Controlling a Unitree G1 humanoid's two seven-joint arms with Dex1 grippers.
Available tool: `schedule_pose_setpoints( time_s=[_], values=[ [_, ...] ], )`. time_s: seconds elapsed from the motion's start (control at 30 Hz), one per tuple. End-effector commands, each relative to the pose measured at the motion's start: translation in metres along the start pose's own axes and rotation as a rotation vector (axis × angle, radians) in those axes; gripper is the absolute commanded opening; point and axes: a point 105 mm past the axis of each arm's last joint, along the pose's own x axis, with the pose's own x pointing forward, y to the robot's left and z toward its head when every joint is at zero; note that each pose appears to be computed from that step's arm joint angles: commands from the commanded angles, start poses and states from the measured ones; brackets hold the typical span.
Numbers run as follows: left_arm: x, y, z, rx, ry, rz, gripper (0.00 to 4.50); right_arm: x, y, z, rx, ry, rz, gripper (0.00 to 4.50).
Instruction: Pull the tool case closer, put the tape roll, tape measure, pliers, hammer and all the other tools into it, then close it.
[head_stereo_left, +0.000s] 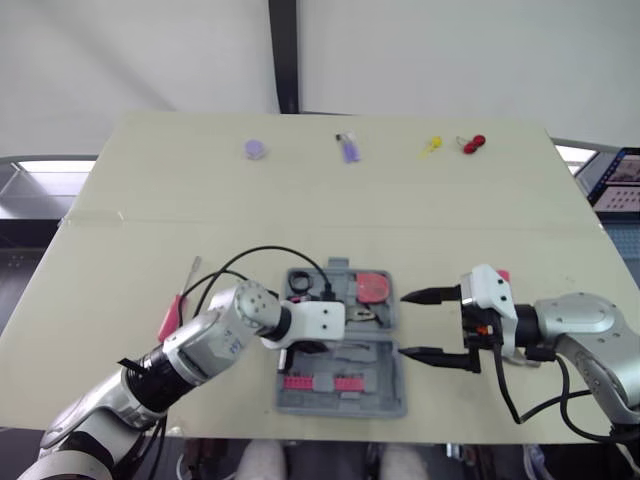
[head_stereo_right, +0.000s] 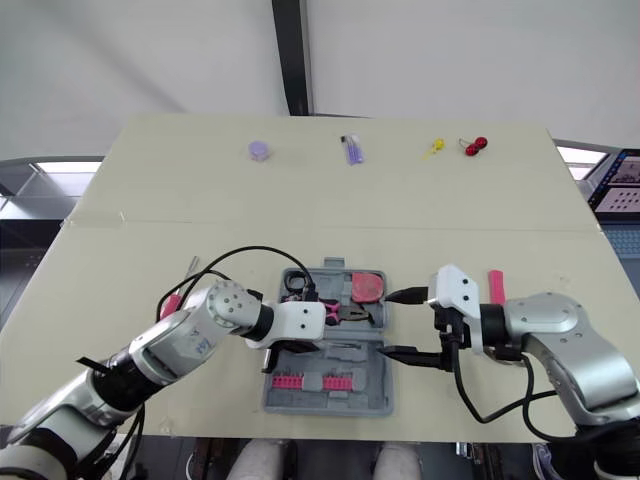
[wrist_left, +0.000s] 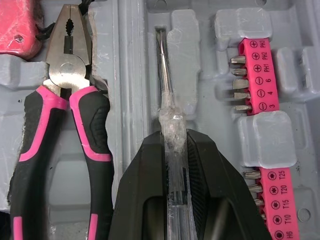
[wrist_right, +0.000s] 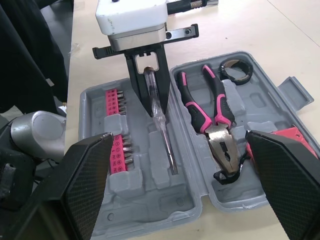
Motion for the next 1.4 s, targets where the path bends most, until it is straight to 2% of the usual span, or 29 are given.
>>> schedule_pose_setpoints(
  time_s=[0.03, 0.2, 0.23, 0.33, 0.53, 0.7, 0.8, 0.93, 1.0, 1.03, 1.1, 1.2, 1.23, 1.4],
  values=[
    [0.000, -0.002, 0.001, 0.008, -0.003, -0.003, 0.08, -0.009, -0.003, 0.007, -0.043, 0.002, -0.029, 4.50],
    [0.000, -0.004, 0.000, 0.008, -0.003, -0.004, 0.08, -0.009, -0.003, 0.006, -0.039, 0.005, -0.027, 4.50],
    [0.001, -0.004, 0.000, 0.009, -0.003, -0.003, 1.11, -0.009, -0.003, 0.006, -0.037, 0.005, -0.026, 4.50],
    [0.000, -0.004, 0.001, 0.000, -0.007, -0.004, 2.47, -0.008, -0.002, 0.005, -0.031, 0.005, -0.021, 4.50],
    [-0.005, -0.002, 0.004, -0.024, -0.023, 0.008, 2.47, -0.008, -0.003, 0.004, -0.017, 0.002, -0.020, 4.50],
    [-0.019, -0.009, 0.012, -0.102, -0.079, -0.047, 2.47, -0.007, 0.000, 0.003, 0.007, 0.001, -0.008, 4.50],
    [-0.033, 0.002, 0.015, -0.170, -0.129, -0.021, 2.47, -0.009, -0.001, 0.004, 0.010, 0.004, -0.014, 4.50],
    [-0.053, 0.009, 0.018, -0.136, -0.304, -0.006, 2.47, -0.009, 0.001, 0.010, 0.006, -0.005, -0.016, 4.50],
    [-0.055, 0.009, 0.018, -0.139, -0.442, -0.004, 2.47, -0.008, 0.004, 0.012, 0.007, -0.015, -0.018, 4.50],
    [-0.051, 0.007, 0.010, -0.122, -0.487, 0.005, 2.24, -0.008, 0.004, 0.012, 0.009, -0.018, -0.026, 4.50],
    [-0.041, 0.001, -0.006, -0.090, -0.502, 0.007, 1.73, -0.010, 0.001, 0.012, 0.016, -0.025, -0.050, 4.50],
    [-0.033, 0.006, -0.014, -0.109, -0.555, 0.058, 0.27, -0.009, -0.003, 0.013, 0.017, -0.029, -0.068, 4.50],
    [-0.030, 0.006, -0.017, -0.109, -0.560, 0.063, 0.05, -0.009, -0.003, 0.013, 0.017, -0.030, -0.069, 4.50],
    [-0.014, 0.001, -0.027, -0.111, -0.569, 0.085, 0.05, -0.009, -0.002, 0.013, 0.019, -0.029, -0.073, 4.50]
  ],
)
